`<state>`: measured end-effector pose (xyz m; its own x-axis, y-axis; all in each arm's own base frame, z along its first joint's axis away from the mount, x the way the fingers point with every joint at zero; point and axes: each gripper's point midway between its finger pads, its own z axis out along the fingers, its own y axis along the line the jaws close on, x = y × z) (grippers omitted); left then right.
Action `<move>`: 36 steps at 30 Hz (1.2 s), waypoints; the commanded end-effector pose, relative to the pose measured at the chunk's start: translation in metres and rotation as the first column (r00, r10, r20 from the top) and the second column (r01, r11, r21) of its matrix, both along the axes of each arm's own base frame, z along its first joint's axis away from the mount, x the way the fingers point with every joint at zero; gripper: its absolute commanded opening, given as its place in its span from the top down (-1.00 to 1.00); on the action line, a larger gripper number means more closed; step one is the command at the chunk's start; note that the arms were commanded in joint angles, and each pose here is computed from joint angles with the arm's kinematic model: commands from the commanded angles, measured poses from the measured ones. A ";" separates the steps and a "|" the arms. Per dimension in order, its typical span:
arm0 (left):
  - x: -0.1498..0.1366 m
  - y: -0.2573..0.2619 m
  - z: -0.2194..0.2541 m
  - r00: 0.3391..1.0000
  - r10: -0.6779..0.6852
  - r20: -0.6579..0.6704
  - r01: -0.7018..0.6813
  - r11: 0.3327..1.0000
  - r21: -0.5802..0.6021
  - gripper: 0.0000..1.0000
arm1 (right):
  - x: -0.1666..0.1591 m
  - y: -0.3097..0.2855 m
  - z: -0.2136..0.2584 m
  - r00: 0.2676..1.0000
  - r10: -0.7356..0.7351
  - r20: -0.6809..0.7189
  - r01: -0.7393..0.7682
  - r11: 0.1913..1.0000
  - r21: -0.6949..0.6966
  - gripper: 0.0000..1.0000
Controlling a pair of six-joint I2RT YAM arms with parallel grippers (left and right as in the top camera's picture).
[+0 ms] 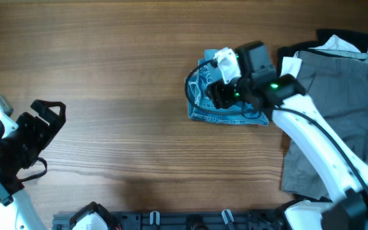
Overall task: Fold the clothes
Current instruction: 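Fold the jeans end leftward over itself with the right gripper, then press down the folded bundle with the right gripper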
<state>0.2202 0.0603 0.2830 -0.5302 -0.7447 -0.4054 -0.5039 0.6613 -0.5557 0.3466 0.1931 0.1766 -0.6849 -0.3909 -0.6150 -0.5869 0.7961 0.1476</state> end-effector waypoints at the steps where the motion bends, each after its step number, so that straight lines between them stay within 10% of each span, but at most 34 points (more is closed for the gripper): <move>1: 0.001 -0.001 0.004 1.000 -0.019 0.012 0.018 1.000 0.023 -1.00 | -0.008 0.010 0.068 0.981 0.084 0.176 -0.101 0.991 0.088 -0.43; 6: 0.001 -0.001 0.004 1.000 -0.019 0.012 0.018 1.000 0.023 -1.00 | 0.016 -0.035 0.069 0.952 -0.242 0.186 0.240 0.970 0.037 -0.42; 10: 0.001 -0.001 0.004 1.000 -0.019 0.012 0.018 1.000 0.023 -1.00 | 0.041 -0.084 0.049 0.824 -0.548 0.143 0.551 0.834 0.022 0.52; 15: 0.001 -0.001 0.004 1.000 -0.019 0.012 0.018 1.000 0.023 -1.00 | 0.063 -0.107 -0.035 0.698 -0.708 -0.108 0.710 0.704 -0.031 0.91; 21: 0.001 -0.001 0.004 1.000 -0.019 0.012 0.018 1.000 0.023 -1.00 | 0.039 0.014 -0.127 0.808 -0.152 -0.569 0.348 0.903 0.252 0.91; 26: 0.001 -0.001 0.004 1.000 -0.019 0.012 0.018 1.000 0.023 -1.00 | -0.004 0.048 -0.231 0.574 -0.130 -0.808 0.415 0.897 0.151 0.91; 30: 0.001 -0.001 0.004 1.000 -0.019 0.012 0.018 1.000 0.023 -1.00 | -0.018 0.057 -0.240 0.512 -0.042 -0.858 0.408 0.891 0.199 0.91; 36: 0.001 -0.001 0.004 1.000 -0.019 0.012 0.018 1.000 0.023 -1.00 | -0.002 0.063 -0.181 0.687 0.058 -0.724 0.270 0.905 0.328 0.92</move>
